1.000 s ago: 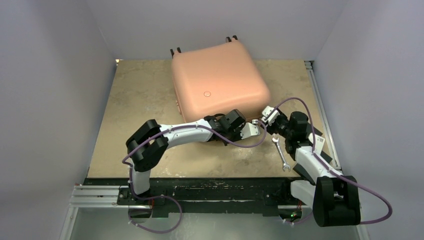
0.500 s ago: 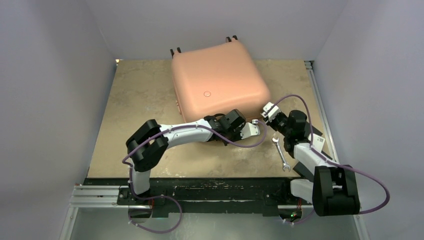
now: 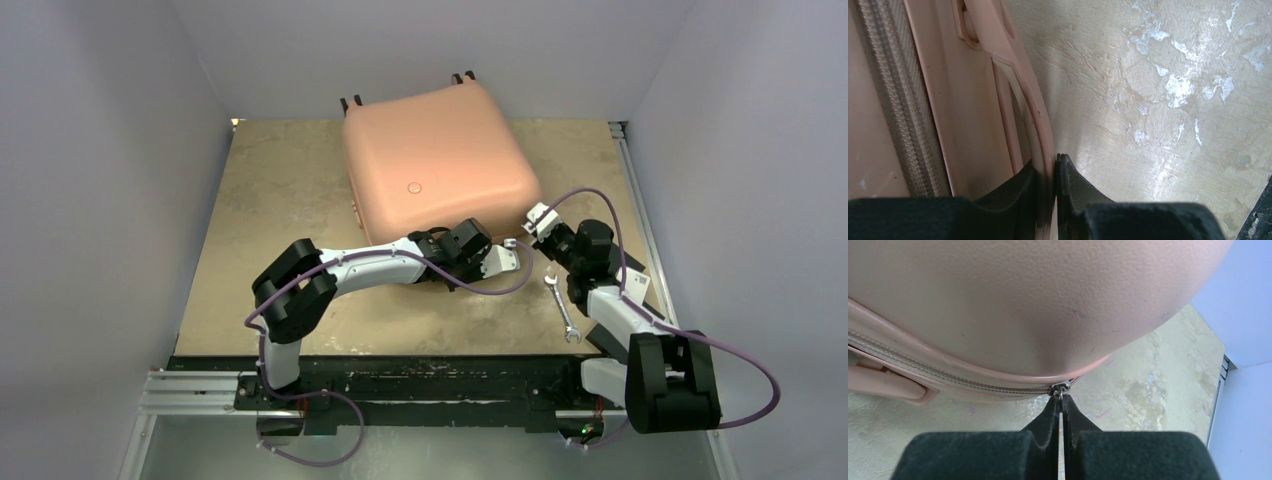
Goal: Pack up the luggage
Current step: Zip the luggage at the center of the board.
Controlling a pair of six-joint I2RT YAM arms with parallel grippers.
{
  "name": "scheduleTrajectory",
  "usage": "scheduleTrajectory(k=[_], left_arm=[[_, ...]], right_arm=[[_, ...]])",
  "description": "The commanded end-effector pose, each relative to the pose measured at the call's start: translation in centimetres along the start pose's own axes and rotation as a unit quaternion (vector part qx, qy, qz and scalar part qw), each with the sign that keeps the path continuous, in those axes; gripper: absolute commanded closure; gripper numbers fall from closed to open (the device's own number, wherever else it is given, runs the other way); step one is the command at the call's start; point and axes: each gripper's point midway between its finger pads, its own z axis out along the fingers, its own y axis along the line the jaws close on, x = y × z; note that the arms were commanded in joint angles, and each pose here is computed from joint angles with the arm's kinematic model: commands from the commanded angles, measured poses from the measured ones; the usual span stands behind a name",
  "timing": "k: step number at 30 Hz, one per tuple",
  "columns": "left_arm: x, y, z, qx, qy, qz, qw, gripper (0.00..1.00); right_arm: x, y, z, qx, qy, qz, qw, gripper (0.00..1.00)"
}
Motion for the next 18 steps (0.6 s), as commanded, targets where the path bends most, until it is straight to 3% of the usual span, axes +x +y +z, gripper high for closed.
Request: scheduleTrajectory(k=[1, 18], left_arm=[[2.4, -2.3, 0.2, 0.055, 0.032, 0.016, 0.998, 1.0], [4.9, -4.7, -1.6, 0.11, 0.037, 0.061, 0.991, 1.0]], right_arm=[[-2.3, -2.9, 0.0, 0.045, -0.019, 0.002, 0.999, 1.0], [-0.4, -6.7, 2.6, 0.03, 0.04, 0.129, 0.99, 1.0]])
